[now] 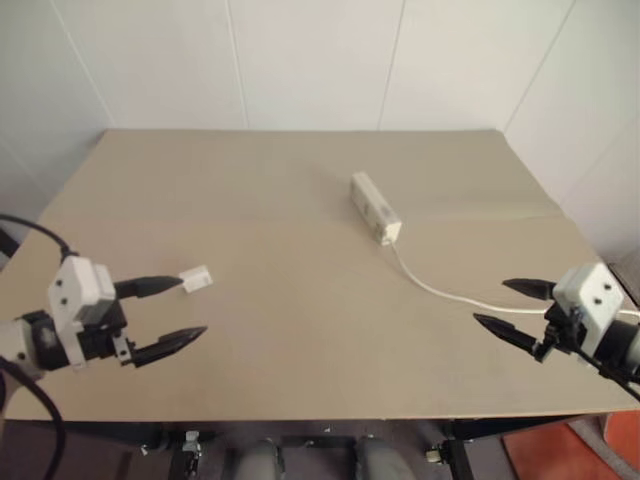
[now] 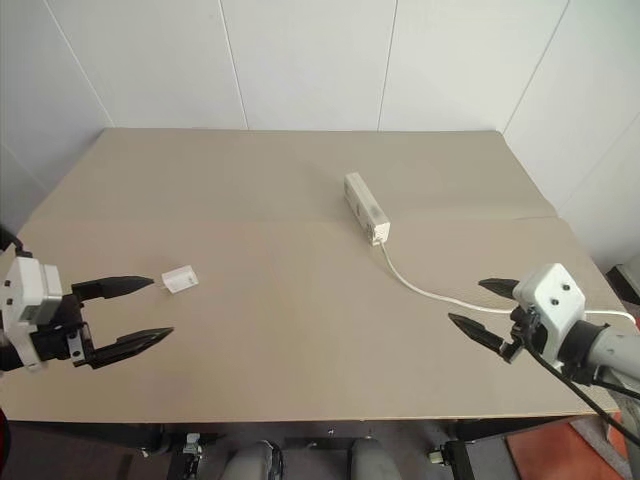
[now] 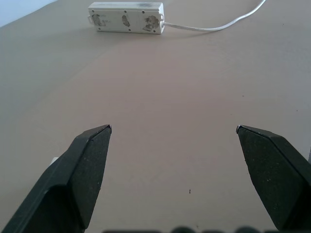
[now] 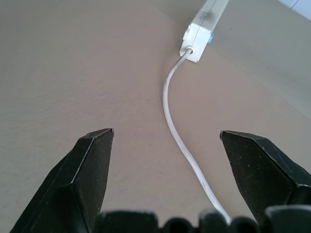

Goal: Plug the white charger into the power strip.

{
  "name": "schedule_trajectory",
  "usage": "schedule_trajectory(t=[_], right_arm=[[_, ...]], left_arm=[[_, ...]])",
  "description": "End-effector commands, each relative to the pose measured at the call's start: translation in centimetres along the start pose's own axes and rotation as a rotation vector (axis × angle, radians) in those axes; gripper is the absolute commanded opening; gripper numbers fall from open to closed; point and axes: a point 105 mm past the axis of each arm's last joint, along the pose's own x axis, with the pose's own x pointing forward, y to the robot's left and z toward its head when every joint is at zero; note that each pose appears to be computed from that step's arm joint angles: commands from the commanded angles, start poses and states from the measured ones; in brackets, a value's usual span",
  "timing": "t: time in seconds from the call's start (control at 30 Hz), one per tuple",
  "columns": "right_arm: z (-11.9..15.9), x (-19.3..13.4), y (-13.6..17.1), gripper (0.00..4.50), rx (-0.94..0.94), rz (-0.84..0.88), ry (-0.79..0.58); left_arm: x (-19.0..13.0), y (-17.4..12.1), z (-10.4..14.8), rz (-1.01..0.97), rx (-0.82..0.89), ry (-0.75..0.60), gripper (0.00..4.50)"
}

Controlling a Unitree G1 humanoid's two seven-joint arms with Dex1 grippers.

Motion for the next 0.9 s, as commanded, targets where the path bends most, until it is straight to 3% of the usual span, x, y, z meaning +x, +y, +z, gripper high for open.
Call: schedule_trajectory(t=[0.03,0.43,0.6,0.9], right_arm=[[1.0,-0.2,-0.4,4.25,-0.058,-0.01,-0.016],[1.3,1.1,-0.2,4.25,-0.014,-0.01,-0.069],[2.0,7.1,-0.1,4.25,0.125,-0.057,-0.169],[1.5,17.3,-0.6,4.25,0.232,-0.105,-0.113]], left_arm=[[0.0,-0.4,0.7,-0.005,0.031,-0.028,4.5],[0.2,-0.4,1.0,-0.003,0.043,-0.045,4.5],[1.2,-0.5,1.5,-0.032,0.034,-0.093,4.5],[1.8,-0.3,1.6,-0.038,0.037,-0.107,4.5]])
